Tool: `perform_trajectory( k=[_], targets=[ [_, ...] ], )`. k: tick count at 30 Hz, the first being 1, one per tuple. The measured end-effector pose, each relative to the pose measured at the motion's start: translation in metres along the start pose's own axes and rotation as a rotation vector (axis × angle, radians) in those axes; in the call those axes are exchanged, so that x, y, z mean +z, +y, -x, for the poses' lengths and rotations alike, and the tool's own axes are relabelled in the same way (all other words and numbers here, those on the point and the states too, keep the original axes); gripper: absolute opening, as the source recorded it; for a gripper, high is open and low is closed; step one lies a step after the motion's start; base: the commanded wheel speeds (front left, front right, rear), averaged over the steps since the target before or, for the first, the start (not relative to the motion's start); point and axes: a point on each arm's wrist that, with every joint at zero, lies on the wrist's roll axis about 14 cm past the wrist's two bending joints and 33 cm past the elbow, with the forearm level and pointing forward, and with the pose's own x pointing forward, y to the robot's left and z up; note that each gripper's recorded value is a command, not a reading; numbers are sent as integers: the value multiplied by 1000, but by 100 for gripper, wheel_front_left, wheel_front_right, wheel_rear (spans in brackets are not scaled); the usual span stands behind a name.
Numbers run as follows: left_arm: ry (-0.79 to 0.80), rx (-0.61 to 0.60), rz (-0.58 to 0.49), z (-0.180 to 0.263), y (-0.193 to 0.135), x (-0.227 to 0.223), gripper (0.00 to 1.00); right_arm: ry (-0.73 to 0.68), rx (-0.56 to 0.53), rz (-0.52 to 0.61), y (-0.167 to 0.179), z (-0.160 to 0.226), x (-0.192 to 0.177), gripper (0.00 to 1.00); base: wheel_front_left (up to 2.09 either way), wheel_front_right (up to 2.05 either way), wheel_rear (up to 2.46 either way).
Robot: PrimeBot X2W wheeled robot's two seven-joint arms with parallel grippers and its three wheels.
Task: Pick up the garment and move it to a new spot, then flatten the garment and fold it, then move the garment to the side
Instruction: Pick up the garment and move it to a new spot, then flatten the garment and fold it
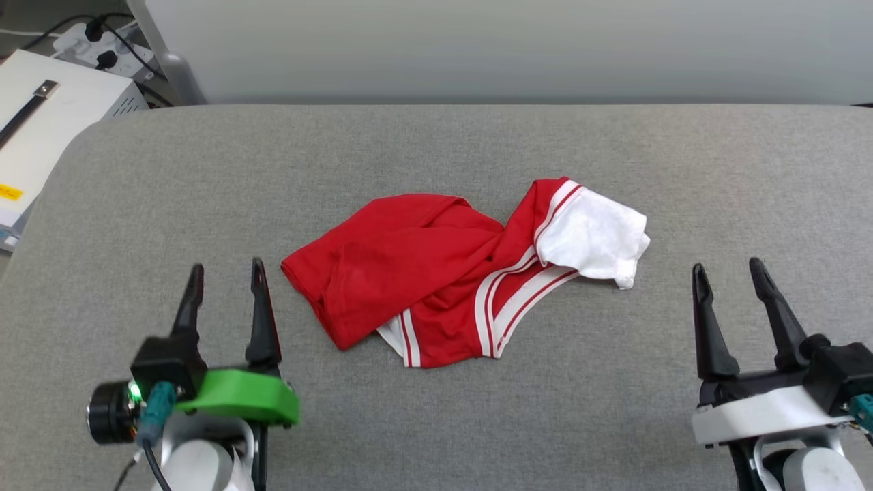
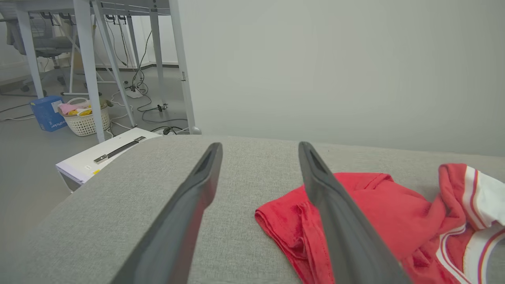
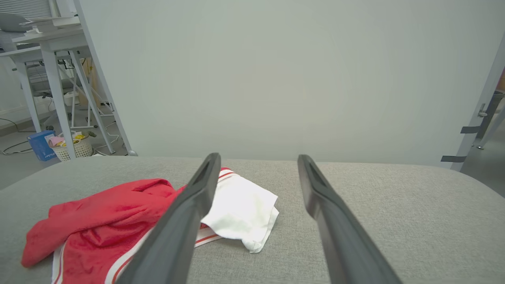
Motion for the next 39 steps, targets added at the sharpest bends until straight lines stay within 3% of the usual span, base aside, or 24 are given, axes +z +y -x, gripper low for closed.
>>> perform_trajectory(
  k=[13,22,27,33,36,39],
  targets=[
    [57,-12,16,29,-7,-21,100,88,-25,-23,-1,33,-21,100,0,0,0],
    [54,-4,3,31,-1,-21,100,64,-28,-18,-2,33,-13,100,0,0,0],
    [60,4,-9,31,4,-23,100,-73,-19,26,-12,3,28,100,0,0,0],
    [76,29,-21,26,15,-30,100,-254,101,121,-10,-55,87,100,0,0,0],
    [71,47,-23,19,21,-30,100,-231,210,180,1,-79,83,100,0,0,0],
    [75,55,-31,14,24,-33,100,-96,323,196,12,-95,50,100,0,0,0]
  ],
)
